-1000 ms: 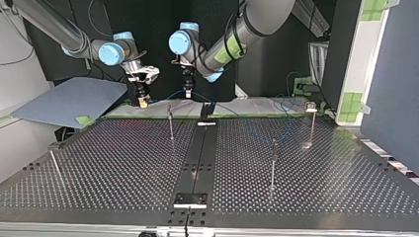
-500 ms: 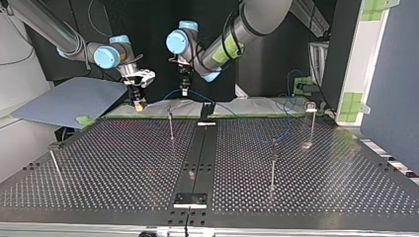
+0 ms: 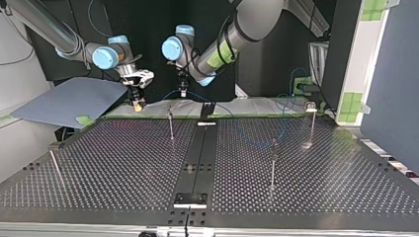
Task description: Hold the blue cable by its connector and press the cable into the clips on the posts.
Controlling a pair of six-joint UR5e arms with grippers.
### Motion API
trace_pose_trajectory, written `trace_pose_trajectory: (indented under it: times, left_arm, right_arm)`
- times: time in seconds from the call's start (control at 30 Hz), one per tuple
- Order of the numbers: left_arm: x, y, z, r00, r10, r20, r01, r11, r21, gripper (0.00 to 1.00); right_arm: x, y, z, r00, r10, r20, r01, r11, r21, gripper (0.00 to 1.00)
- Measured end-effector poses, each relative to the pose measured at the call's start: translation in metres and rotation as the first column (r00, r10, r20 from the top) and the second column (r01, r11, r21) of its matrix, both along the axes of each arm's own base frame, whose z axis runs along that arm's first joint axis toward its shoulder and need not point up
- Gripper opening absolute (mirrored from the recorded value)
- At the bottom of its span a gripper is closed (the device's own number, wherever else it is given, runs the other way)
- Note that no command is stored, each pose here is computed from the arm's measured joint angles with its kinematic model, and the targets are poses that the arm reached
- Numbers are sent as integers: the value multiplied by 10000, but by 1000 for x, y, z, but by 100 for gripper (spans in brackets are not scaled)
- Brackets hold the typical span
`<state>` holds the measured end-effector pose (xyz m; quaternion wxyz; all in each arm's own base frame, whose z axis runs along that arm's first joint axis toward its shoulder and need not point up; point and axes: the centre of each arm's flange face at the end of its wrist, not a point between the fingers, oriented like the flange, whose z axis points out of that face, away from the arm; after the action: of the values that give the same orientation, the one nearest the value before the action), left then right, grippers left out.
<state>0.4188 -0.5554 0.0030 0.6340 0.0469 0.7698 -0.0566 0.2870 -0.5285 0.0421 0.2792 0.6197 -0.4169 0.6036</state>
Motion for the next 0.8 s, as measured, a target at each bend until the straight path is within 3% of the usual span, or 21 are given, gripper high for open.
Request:
trace_pose_trajectory:
  times: [0.4,0.63,0.8]
  left_arm:
    - [18,-33,34,9985,-110,541,159,9957,-914,0]
    - [37,-38,53,9971,26,766,68,9924,-1231,0]
    - [40,-41,56,9969,-160,767,257,9916,-1270,0]
  right_arm:
    - [-1,-2,1,10000,42,-54,-41,9998,183,0]
    - [-5,-6,2,10000,-54,-34,55,9995,308,0]
    - [-12,-12,4,9998,-204,38,202,9993,323,0]
